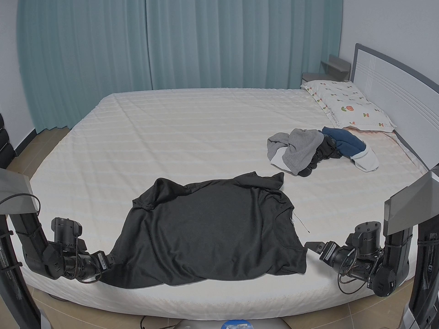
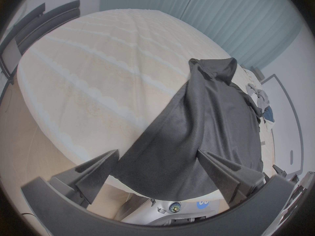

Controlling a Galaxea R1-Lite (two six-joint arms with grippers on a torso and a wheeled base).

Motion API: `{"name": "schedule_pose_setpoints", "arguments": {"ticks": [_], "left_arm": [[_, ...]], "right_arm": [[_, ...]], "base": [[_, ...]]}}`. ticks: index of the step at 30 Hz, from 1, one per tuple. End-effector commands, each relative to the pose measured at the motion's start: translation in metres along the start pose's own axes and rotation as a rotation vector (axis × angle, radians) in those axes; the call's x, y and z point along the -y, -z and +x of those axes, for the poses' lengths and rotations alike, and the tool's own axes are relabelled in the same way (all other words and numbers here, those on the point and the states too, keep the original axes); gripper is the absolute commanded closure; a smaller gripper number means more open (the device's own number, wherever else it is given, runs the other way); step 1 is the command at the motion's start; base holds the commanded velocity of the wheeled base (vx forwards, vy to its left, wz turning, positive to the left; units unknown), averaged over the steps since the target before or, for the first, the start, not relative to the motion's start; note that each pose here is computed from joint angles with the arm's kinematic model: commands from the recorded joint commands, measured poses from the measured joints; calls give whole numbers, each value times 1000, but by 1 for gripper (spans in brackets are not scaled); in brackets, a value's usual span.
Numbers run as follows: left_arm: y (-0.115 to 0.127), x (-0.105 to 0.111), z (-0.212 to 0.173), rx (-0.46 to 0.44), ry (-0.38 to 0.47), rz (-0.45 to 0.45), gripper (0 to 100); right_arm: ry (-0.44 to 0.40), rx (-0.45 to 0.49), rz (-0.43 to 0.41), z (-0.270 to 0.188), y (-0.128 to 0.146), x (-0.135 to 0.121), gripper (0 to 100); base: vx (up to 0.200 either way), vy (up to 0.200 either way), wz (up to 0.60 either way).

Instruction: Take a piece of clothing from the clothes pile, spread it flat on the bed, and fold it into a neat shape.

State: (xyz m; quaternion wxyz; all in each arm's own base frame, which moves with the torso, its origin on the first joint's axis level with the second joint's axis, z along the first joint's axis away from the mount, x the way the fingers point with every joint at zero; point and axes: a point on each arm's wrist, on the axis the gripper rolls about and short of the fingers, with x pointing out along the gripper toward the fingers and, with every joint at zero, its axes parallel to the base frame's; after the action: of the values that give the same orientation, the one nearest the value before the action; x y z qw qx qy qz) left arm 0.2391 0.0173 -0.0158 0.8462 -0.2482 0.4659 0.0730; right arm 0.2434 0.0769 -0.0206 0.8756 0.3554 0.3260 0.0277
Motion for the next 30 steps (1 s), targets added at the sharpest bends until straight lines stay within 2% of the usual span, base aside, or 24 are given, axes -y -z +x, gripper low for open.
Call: {"name": "schedule_pose_setpoints", "arguments": {"ticks": [1,15,16,26,30], "left_arm": [[2,-2,1,-7,-9,-4,0],[6,-3,5,-37,-15,-8,0],[6,-3,5,-37,-15,-8,100],[8,-7,3,-42,-17,-34,100],[5,-7,1,-28,-10,-64,100]], "right_arm": [[-15,8,-3,-2,-1,-3,0],[-21,-9,-16,0,4,-5,0],[-29,-11,-20,1,4,-6,0],[-84,-26,-56,11,12,-19,0],[-76,-30,-84,13,13,-18,0]], "base": [[0,0,0],[0,0,0],[0,0,0],[0,0,0],[0,0,0]]}}
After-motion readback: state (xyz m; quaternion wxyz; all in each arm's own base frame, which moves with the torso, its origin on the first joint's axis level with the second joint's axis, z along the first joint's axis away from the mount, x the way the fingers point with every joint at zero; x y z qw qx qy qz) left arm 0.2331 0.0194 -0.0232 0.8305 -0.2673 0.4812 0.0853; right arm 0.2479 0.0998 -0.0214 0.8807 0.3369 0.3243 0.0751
